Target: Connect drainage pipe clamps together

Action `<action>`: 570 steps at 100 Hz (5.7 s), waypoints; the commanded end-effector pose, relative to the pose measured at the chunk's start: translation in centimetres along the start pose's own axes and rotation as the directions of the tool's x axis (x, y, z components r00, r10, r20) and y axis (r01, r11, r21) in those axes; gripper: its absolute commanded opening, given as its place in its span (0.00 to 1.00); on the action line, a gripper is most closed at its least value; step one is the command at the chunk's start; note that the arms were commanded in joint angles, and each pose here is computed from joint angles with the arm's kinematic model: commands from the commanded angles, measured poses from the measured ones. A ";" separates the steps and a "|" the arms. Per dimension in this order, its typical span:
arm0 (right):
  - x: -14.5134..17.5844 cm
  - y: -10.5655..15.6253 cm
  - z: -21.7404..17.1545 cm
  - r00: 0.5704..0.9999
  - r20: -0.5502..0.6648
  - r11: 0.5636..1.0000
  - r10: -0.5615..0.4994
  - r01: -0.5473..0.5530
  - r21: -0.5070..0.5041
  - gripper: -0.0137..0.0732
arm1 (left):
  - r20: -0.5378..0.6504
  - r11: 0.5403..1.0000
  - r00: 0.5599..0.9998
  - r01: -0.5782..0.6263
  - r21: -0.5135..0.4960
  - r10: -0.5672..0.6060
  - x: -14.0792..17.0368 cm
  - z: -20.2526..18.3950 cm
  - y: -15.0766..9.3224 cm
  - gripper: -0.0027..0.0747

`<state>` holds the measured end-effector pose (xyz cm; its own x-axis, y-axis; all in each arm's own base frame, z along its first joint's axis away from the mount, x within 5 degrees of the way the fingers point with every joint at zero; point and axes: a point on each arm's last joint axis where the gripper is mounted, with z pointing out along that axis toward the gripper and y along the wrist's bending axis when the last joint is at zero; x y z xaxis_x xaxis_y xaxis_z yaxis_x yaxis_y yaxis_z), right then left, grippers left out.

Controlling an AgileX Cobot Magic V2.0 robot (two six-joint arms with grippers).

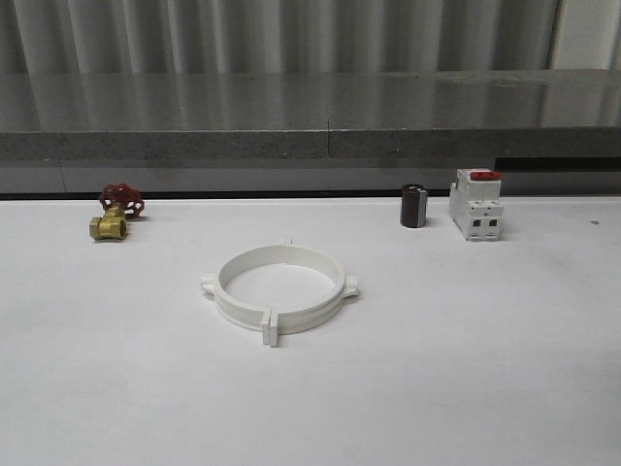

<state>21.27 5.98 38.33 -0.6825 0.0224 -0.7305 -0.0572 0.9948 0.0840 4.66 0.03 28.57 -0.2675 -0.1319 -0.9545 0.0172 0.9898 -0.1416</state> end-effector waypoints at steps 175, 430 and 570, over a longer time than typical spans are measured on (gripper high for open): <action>15.0 -5.6 -7.4 0.944 0.325 0.998 0.064 -0.068 0.000 0.02 | 0.086 1.000 0.996 0.002 0.021 -0.003 -1.4 -0.2 -0.3 0.01; 23.6 -6.6 -0.2 0.683 0.729 0.997 0.044 -0.073 0.009 0.02 | 0.085 1.000 0.996 0.005 0.022 -0.007 -1.3 -0.3 -0.3 0.01; 23.6 -6.6 -0.2 0.683 0.729 0.997 0.044 -0.073 0.009 0.02 | 0.351 0.996 0.934 -0.083 0.035 0.065 7.5 2.9 0.8 0.01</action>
<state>5.66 -0.03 19.37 -0.0499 0.1382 -0.9891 0.0104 0.9904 0.1379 5.56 -0.34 20.53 -0.0164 -0.0919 -0.9956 0.0626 0.9937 -0.0927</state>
